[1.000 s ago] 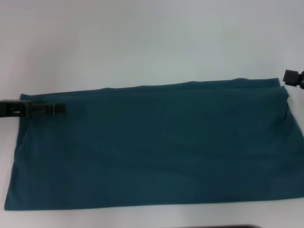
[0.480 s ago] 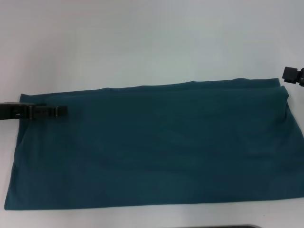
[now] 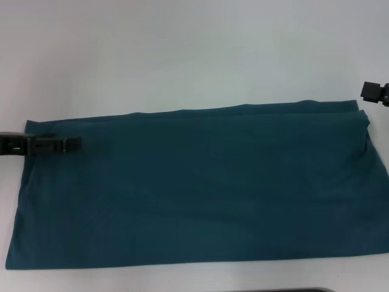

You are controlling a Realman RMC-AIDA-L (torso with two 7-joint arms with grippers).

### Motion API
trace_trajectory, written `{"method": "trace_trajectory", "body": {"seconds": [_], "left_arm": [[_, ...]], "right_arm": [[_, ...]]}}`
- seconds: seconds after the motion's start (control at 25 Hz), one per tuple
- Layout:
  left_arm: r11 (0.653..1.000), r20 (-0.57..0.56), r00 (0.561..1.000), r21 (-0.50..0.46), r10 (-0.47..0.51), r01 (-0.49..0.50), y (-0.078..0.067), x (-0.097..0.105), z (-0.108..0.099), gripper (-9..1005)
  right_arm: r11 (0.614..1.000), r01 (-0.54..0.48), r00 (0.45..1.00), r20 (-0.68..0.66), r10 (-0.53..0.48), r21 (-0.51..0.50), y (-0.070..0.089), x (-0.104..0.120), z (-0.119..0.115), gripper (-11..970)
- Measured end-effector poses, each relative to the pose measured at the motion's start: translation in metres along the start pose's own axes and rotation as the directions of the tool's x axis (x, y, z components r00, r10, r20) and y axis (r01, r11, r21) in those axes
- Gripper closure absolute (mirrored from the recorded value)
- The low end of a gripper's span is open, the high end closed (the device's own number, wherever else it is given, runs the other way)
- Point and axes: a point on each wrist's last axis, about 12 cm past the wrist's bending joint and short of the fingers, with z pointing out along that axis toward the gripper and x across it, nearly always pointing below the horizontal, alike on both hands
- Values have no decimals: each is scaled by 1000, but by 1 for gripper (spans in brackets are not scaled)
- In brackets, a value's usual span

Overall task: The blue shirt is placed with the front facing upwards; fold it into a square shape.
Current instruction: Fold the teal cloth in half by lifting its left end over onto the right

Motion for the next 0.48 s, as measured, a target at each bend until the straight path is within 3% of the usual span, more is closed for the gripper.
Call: {"method": "trace_trajectory", "body": {"seconds": [0.48], "left_arm": [[999, -10, 1000, -37, -29, 29, 5, 16, -29, 64]], "right_arm": [[1000, 15, 1000, 0, -15, 10, -1, -1, 5, 489]]}}
